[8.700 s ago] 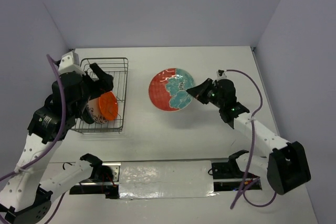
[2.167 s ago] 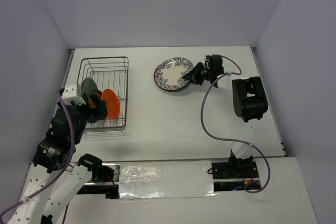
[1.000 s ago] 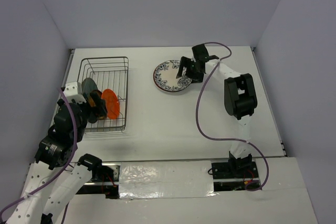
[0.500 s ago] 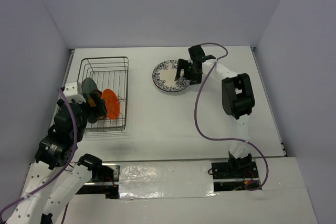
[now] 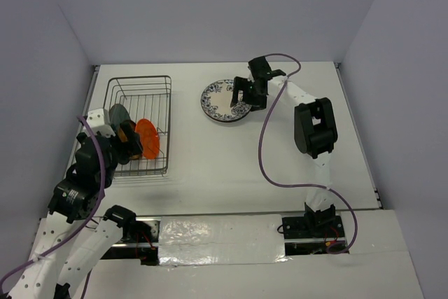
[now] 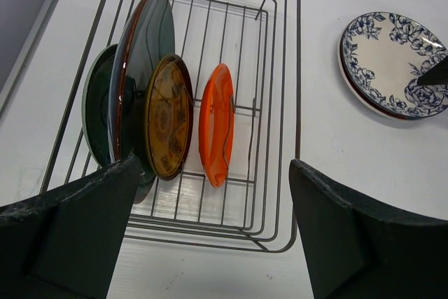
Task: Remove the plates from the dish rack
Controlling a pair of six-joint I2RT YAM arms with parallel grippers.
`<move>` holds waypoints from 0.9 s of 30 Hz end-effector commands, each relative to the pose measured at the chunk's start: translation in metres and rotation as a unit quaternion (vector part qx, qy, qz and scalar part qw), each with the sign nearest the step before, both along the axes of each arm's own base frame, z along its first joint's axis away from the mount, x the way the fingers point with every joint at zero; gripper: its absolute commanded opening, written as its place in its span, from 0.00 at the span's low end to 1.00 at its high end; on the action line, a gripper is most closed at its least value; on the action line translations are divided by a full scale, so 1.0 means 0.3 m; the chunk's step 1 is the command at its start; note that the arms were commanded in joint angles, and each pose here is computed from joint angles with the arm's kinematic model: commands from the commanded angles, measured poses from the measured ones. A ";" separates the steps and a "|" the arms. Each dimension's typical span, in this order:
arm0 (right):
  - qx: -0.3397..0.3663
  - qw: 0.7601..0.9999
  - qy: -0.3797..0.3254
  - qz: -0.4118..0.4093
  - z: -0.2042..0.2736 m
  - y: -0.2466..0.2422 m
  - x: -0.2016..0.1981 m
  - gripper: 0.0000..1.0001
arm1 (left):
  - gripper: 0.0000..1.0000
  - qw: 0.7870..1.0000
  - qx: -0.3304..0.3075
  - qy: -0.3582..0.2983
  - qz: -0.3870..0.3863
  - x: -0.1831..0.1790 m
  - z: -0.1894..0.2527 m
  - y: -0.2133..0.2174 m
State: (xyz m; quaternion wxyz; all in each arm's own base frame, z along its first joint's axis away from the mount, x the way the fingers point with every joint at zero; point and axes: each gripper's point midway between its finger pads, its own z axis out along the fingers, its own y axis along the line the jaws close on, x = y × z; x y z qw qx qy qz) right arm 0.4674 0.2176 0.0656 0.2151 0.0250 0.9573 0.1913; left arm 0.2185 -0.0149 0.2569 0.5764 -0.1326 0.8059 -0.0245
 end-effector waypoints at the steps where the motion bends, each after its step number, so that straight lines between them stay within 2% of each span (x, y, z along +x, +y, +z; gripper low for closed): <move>1: 0.013 0.999 -0.015 0.025 0.030 0.053 0.011 1.00 | 0.99 1.000 -0.006 -0.013 0.019 0.008 0.032 0.015; 11: -0.024 0.999 -0.008 0.047 0.023 -0.029 -0.077 1.00 | 1.00 0.997 0.011 0.014 0.076 0.009 0.021 0.072; 15: -0.035 0.998 -0.002 0.055 0.013 -0.062 -0.137 1.00 | 0.99 0.991 0.027 0.035 0.127 -0.001 0.042 0.123; 16: -0.031 0.998 -0.023 0.053 0.069 -0.067 -0.147 1.00 | 1.00 0.989 0.038 0.049 0.137 -0.006 0.055 0.135; 18: -0.031 0.998 -0.036 0.045 0.072 -0.088 -0.189 1.00 | 0.99 0.984 0.052 0.053 0.164 -0.010 0.080 0.166; 19: -0.027 0.998 -0.046 0.040 0.094 -0.095 -0.205 1.00 | 0.99 0.982 0.060 0.056 0.170 0.000 0.101 0.171; 20: -0.006 0.995 -0.094 0.034 0.200 -0.089 -0.202 1.00 | 1.00 0.980 0.071 0.060 0.173 0.002 0.108 0.178; 22: 0.021 0.994 -0.096 0.044 0.201 -0.086 -0.287 1.00 | 0.99 0.975 0.093 0.069 0.188 0.025 0.127 0.191; 23: 0.052 0.987 -0.145 0.046 0.310 -0.065 -0.300 1.00 | 0.98 0.973 0.107 0.074 0.192 0.035 0.128 0.197; 24: 0.070 0.986 -0.136 0.061 0.283 -0.052 -0.365 1.00 | 0.97 0.971 0.119 0.080 0.194 0.049 0.129 0.202; 27: 0.103 0.975 -0.179 0.083 0.356 -0.025 -0.462 1.00 | 0.96 0.965 0.141 0.122 0.186 0.118 0.090 0.205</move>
